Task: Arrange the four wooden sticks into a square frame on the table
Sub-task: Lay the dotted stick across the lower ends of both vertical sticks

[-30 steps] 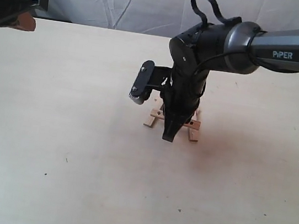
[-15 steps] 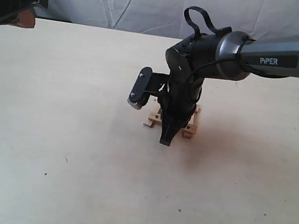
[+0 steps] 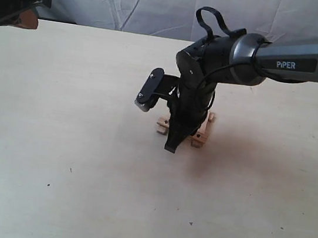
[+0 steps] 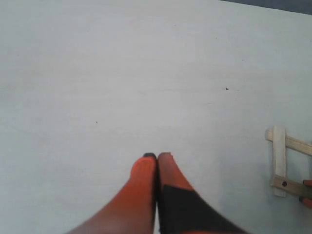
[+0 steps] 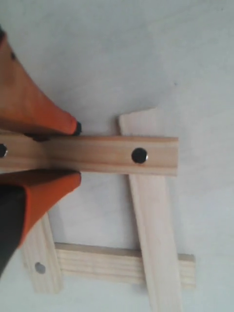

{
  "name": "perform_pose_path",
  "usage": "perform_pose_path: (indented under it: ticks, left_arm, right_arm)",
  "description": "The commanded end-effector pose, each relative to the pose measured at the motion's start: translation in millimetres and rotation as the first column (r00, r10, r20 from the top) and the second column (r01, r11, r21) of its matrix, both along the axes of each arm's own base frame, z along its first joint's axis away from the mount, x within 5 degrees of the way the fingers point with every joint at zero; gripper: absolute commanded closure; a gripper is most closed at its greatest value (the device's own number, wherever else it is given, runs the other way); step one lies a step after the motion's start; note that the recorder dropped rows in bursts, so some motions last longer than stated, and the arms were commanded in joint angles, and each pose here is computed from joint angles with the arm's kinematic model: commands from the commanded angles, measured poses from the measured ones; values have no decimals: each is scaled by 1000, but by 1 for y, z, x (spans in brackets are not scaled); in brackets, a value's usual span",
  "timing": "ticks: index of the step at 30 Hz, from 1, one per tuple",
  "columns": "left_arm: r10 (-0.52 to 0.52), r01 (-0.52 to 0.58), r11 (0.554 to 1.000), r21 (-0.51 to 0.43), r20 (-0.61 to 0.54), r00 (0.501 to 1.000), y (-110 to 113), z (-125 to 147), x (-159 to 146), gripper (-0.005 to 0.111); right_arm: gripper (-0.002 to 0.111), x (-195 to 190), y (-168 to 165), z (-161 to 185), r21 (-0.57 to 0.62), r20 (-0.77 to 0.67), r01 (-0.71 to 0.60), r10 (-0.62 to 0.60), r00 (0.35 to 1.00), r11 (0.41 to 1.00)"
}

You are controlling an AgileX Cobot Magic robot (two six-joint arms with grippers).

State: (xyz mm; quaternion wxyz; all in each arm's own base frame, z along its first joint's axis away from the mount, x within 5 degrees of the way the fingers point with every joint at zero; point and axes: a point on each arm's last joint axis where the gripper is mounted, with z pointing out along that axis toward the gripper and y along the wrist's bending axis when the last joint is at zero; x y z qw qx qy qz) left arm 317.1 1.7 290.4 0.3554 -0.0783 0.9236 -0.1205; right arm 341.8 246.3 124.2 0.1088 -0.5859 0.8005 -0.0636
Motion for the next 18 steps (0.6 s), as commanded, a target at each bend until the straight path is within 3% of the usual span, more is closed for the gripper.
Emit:
perform_pose_path:
  ticks: [1,13,15,18]
  left_arm:
    - [4,-4,1000,-7,14,1000,-1,3,-1,107]
    - [5,-5,1000,-9,15,1000,-1,3,-1,107]
    - [6,-5,1000,-11,15,1000,-1,3,-1,107]
    - [8,-8,1000,-20,16,1000,-1,3,-1,107]
  right_arm:
    - [109,3,2,0,37,8,21,-21,1000,999]
    - [108,3,2,0,37,0,34,-34,999,999]
    - [101,2,1,0,38,-2,42,-42,999,998]
    - [78,3,1,0,35,1,61,-61,998,998]
